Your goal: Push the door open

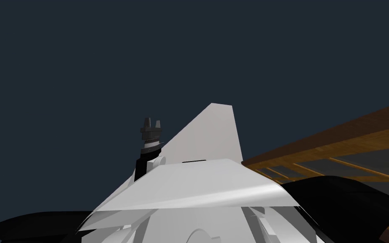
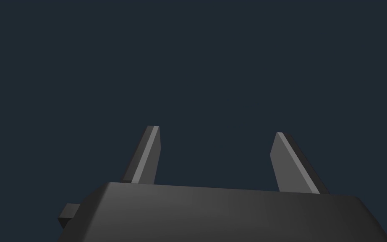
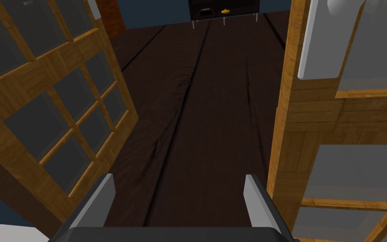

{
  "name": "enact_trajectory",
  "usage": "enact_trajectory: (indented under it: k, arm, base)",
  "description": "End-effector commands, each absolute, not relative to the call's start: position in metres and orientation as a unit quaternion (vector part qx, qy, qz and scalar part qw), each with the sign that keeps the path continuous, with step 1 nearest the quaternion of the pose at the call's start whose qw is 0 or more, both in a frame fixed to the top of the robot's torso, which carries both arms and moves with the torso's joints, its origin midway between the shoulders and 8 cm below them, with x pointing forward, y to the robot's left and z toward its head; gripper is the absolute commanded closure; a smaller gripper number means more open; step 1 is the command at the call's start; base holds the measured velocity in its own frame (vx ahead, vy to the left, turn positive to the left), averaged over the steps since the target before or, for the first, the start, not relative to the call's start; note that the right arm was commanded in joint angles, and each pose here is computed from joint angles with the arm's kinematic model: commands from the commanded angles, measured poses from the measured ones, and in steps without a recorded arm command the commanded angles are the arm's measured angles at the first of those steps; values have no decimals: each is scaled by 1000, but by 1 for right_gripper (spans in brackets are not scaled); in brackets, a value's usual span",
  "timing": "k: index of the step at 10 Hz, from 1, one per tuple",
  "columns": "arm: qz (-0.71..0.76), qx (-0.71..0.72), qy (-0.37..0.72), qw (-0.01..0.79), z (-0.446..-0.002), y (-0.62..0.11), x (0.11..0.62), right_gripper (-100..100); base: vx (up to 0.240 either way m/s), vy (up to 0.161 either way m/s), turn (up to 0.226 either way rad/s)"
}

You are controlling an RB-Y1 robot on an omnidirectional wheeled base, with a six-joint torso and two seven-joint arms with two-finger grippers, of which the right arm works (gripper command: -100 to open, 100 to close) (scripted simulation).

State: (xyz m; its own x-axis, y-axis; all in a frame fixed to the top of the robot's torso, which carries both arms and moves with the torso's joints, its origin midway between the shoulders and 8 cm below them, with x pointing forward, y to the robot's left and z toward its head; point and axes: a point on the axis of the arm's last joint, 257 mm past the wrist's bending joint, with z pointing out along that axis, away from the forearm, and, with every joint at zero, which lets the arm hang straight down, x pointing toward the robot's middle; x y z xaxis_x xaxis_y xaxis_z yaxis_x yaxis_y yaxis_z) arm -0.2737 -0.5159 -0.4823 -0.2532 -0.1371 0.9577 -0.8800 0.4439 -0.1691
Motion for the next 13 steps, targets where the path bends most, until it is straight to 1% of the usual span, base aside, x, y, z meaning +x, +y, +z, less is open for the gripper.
enact_trajectory:
  k: [1,2,3,4,5,6,7,10,12,13]
  arm:
    - [375,364,-691,500,-478,-509,-280,-100]
    - [376,364,-686,505,-473,-512,-283,-100]
    - [365,355,-669,542,-452,-506,-311,-100]
    - [368,352,-677,530,-460,-507,-299,-100]
    - [365,355,-669,542,-452,-506,-310,-100]
    - [365,351,-693,513,-476,-501,-285,-100]
    - [364,354,-674,536,-457,-503,-307,-100]
    - [365,355,-669,542,-452,-506,-311,-100]
    - [353,347,-650,576,-430,-500,-335,-100]
    - [353,347,-650,576,-430,-500,-335,-100]
  base:
    - [-86,18,-32]
    - [-40,-1,10]
    - [-74,-14,-109]
    - [-77,4,-37]
    - [-40,3,9]
    - [1,8,17]
    - [8,-1,-13]
    - [4,0,2]
    - [-42,3,-59]
    - [-62,1,-14]
